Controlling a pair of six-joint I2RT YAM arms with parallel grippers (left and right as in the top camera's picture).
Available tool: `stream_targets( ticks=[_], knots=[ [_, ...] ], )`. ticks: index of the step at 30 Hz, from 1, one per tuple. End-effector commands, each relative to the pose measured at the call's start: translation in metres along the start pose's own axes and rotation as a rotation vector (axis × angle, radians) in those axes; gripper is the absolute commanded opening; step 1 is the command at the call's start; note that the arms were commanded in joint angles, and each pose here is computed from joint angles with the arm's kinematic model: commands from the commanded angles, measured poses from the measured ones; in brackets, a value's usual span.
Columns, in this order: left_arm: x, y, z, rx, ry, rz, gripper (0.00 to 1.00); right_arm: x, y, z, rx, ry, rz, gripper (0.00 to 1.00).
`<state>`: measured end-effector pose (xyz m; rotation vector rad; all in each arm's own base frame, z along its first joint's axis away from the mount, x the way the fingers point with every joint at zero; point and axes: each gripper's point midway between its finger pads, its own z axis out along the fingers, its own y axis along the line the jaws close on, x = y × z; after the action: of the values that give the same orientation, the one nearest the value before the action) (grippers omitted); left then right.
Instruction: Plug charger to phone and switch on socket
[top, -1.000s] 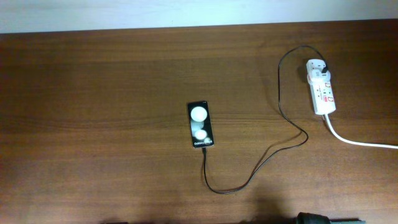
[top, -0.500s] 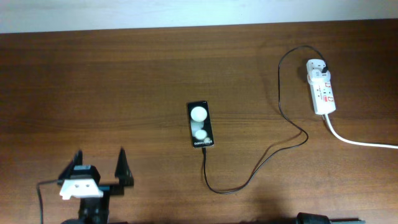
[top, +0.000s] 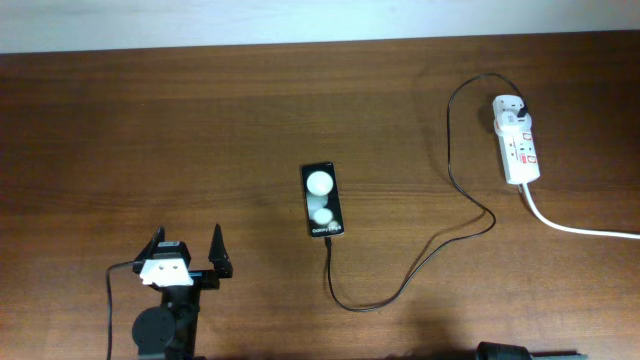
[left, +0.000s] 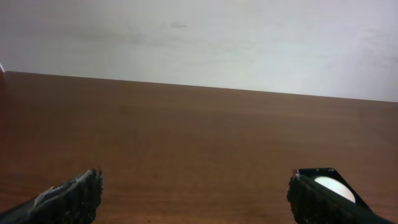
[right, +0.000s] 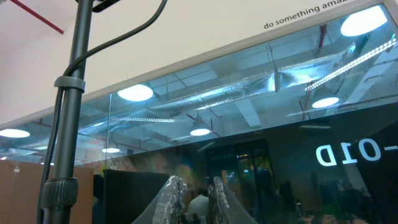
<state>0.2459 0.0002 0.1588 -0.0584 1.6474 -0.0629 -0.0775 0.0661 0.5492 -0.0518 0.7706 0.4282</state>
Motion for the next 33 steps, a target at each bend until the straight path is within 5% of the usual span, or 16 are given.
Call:
stream_targets(
  ticks=[1,19,24,27,30,33],
  knots=[
    [0.003,0.0,0.0,0.003,0.006,-0.007,0.99,-0.002,0.001,-0.003,-0.003,-0.007,0.011,0.19],
    [0.002,0.0,0.0,0.002,-0.001,-0.006,0.99,-0.017,0.01,-0.019,-0.019,-0.011,0.026,0.23],
    [0.002,0.0,0.0,0.002,0.0,0.152,0.99,-0.011,0.006,-0.015,-0.012,0.003,0.031,0.26],
    [0.002,0.0,0.0,0.002,0.0,0.152,0.99,-0.012,0.006,-0.009,-0.016,-0.025,0.011,0.55],
    [0.002,0.0,0.0,0.002,0.0,0.152,0.99,-0.002,-0.006,0.01,-0.035,-0.06,0.0,0.99],
    [0.002,0.0,0.0,0.002,0.0,0.152,0.99,0.047,-0.043,0.038,-0.016,-0.039,0.009,0.99]
  ],
)
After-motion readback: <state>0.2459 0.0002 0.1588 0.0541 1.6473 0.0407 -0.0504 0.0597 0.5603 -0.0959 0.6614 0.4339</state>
